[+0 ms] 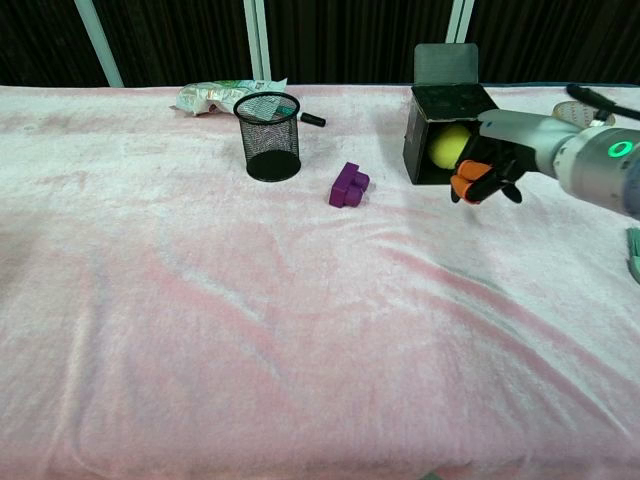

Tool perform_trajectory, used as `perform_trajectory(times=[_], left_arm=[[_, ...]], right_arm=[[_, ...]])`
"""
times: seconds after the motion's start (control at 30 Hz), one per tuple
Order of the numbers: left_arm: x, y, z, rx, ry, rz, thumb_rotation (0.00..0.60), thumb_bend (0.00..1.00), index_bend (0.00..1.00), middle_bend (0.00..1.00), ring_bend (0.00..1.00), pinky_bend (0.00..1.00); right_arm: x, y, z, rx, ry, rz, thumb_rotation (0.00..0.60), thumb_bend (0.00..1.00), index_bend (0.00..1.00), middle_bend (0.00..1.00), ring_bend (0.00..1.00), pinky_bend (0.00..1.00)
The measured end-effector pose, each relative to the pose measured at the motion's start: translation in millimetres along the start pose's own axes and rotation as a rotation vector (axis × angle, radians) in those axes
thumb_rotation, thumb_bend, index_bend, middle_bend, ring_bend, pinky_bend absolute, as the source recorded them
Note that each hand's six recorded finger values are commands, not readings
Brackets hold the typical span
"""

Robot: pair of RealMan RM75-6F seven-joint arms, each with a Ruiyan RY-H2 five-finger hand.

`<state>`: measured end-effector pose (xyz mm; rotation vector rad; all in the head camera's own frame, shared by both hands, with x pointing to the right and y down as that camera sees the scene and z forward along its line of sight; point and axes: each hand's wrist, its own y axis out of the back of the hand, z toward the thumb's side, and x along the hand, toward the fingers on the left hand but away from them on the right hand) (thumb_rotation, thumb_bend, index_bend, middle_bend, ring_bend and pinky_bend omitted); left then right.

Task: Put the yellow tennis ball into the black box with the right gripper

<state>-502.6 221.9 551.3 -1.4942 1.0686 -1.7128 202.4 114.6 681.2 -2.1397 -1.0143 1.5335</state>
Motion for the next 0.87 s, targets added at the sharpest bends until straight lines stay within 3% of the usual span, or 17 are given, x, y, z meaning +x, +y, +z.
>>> perform_trajectory(times=[0.1,0.23,0.37,0.53,0.73,0.87], left_arm=[[0,0,0,0.000,-0.001,0.001,0.600,0.43,0.14,0.07,0.03,0.00],[-1,0,0,0.001,-0.003,0.001,0.600,0.43,0.14,0.07,0.03,0.00],[-1,1,1,0.001,-0.004,0.005,0.600,0.43,0.14,0.07,0.03,0.00],[-1,2,1,0.004,-0.007,0.012,0.600,0.43,0.14,0.07,0.03,0.00],[-4,3,5,0.011,-0.026,0.025,0.600,0.43,0.14,0.07,0.03,0.00],[-6,3,6,0.013,-0.040,0.031,0.600,0.43,0.14,0.07,0.03,0.00]], right_arm=[[34,14,-11,0.012,0.009,0.033,0.600,0.36,0.16,0.03,0.03,0.30],[69,32,-30,0.045,0.013,0.019,0.600,0.23,0.01,0.00,0.00,0.25],[98,44,-45,0.089,0.035,-0.057,0.600,0.20,0.00,0.00,0.00,0.23],[140,62,-67,0.160,0.061,-0.227,0.600,0.18,0.00,0.00,0.00,0.23],[186,66,-119,0.281,-0.013,-0.386,0.600,0.18,0.00,0.00,0.00,0.23],[202,56,-148,0.360,-0.054,-0.414,0.600,0.18,0.00,0.00,0.00,0.23]])
